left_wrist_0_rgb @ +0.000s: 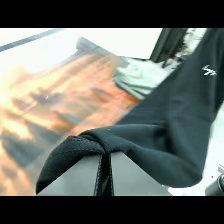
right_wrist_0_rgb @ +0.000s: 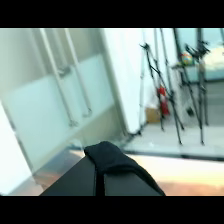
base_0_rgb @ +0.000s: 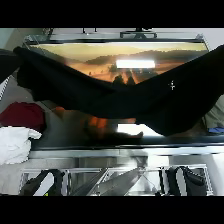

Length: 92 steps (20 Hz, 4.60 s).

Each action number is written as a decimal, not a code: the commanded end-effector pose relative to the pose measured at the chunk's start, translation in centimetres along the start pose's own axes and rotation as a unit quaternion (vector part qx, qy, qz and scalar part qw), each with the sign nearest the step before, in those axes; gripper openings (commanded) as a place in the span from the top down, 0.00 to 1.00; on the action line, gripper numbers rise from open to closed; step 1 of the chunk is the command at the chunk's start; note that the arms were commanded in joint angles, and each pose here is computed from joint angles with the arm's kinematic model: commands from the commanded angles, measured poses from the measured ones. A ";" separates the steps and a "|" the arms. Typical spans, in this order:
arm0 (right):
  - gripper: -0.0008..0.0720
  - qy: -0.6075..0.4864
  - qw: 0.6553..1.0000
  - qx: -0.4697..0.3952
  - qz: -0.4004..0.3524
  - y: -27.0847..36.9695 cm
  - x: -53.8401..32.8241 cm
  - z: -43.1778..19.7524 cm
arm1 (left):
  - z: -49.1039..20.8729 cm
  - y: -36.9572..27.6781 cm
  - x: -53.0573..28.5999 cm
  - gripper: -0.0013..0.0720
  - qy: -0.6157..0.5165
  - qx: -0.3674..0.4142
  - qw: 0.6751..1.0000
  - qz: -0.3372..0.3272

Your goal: Fold the shirts.

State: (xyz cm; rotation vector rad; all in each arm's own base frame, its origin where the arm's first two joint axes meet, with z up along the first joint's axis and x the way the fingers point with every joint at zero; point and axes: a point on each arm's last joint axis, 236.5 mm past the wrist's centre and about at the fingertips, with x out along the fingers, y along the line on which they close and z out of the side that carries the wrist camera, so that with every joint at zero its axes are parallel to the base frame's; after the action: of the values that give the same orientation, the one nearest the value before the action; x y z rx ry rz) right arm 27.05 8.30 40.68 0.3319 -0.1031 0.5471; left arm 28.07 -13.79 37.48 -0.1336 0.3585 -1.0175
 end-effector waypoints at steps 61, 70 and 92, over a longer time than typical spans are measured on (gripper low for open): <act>0.95 0.457 0.809 0.362 -0.068 -16.2 0.2 -45.2 | -40.9 19.5 13.8 0.98 0.386 -0.400 0.824 0.112; 0.96 0.160 0.967 0.148 -0.131 -27.2 17.3 -22.9 | -44.1 19.1 11.1 0.99 0.448 -0.379 0.799 0.132; 0.46 0.568 0.698 0.421 -0.117 -23.7 3.0 -47.1 | -39.2 23.8 11.7 0.98 0.415 -0.310 0.837 0.176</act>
State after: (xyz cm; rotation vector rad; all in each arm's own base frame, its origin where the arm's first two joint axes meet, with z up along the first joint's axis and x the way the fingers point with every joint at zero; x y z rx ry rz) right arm 46.11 4.37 -6.57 0.8201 1.3011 0.4517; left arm 38.83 -9.16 -8.33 -0.1955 1.4660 -0.5073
